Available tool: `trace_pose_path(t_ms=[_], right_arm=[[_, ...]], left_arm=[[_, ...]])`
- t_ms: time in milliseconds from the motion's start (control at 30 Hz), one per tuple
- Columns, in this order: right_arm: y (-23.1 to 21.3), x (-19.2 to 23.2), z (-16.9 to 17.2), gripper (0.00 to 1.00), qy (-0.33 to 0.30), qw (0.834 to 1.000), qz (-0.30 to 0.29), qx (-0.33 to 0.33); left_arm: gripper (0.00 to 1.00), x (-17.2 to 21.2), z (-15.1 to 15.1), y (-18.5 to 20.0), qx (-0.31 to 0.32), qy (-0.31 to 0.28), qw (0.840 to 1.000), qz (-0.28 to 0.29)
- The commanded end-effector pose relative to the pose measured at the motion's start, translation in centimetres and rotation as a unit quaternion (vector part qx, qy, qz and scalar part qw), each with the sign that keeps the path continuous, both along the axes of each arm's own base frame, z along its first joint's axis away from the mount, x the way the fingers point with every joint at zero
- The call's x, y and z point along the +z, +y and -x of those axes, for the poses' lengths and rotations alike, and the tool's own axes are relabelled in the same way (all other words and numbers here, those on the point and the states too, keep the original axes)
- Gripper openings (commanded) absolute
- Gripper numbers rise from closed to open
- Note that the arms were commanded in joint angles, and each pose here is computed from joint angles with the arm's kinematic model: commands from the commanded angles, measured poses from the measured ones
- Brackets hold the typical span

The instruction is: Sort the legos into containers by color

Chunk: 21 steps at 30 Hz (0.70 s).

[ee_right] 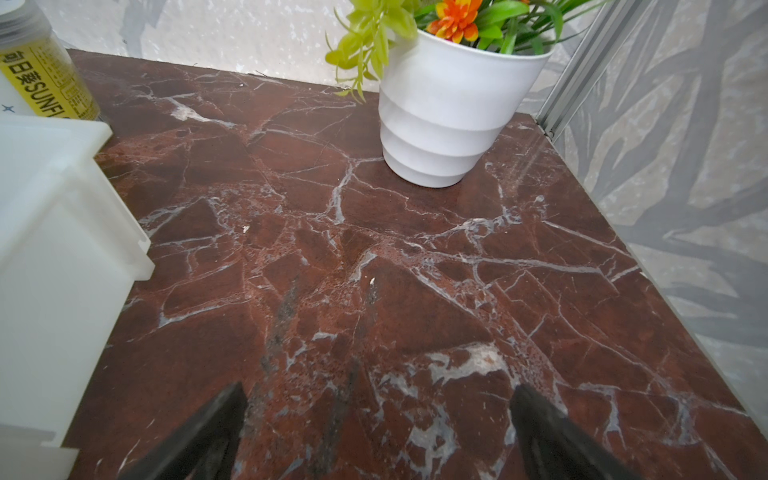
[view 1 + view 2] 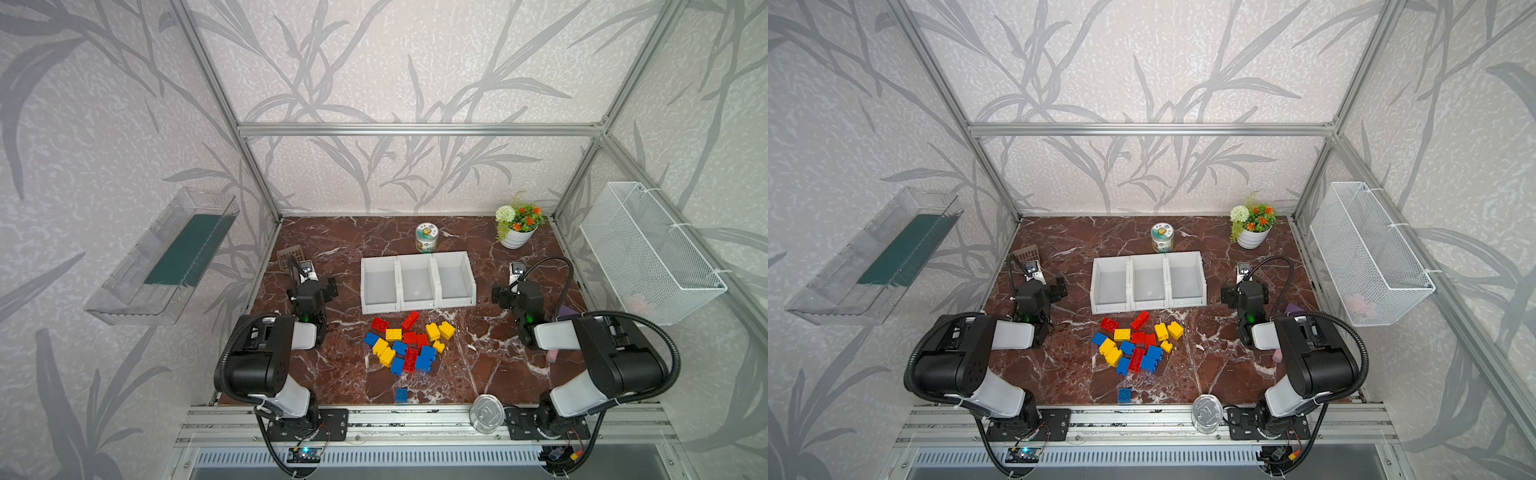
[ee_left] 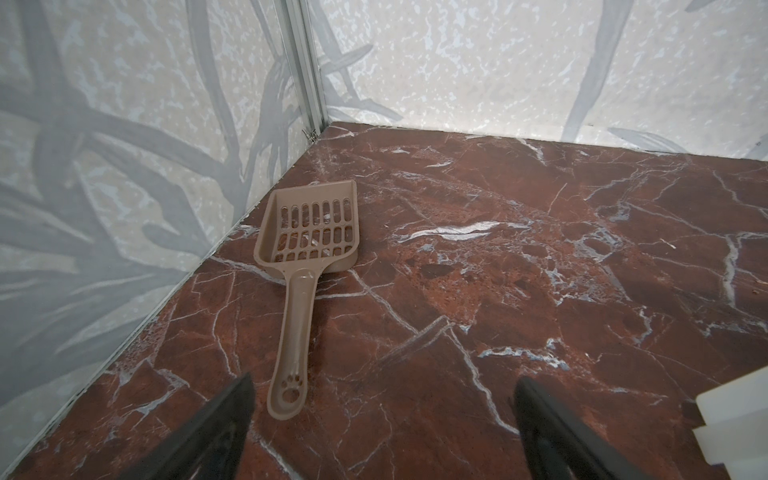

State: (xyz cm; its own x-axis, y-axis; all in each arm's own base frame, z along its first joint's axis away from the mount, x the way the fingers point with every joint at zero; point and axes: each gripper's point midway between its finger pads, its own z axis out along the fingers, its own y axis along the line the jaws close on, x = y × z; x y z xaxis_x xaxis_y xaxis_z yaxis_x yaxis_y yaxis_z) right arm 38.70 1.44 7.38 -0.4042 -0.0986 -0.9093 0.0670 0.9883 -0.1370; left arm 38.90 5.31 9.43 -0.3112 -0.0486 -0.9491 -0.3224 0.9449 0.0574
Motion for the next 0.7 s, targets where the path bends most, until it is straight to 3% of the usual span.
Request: trace_pose_path(t_ms=[0,100,233,333,433,667], right_arm=[[-0.1,1.9,-0.8,0.99,-0.028,1.000,-0.005,-0.003],[-0.2,2.4,-0.6,0.99,-0.041,0.999,-0.002,-0.006],[1.2,4.9,0.6,0.99,-0.065,0.997,0.030,0.015],[3.2,6.2,2.2,0.99,0.036,0.998,0.018,0.042],[5.7,7.9,4.5,0.99,0.079,0.993,-0.025,0.085],[11.0,4.9,12.2,0.99,0.229,0.959,-0.069,0.151]], left_arm=[[0.99,0.3,-0.1,0.1,-0.001,-0.007,1.000,-0.001],[0.99,1.5,0.1,0.2,0.016,-0.005,1.000,-0.018],[0.99,4.4,1.0,-0.7,0.010,0.070,0.998,-0.005],[0.99,6.6,1.9,-2.8,-0.034,0.069,0.996,0.037],[0.99,8.3,2.9,-5.4,-0.076,0.053,0.994,0.057],[0.99,8.7,6.2,-10.3,-0.143,0.079,0.980,0.114]])
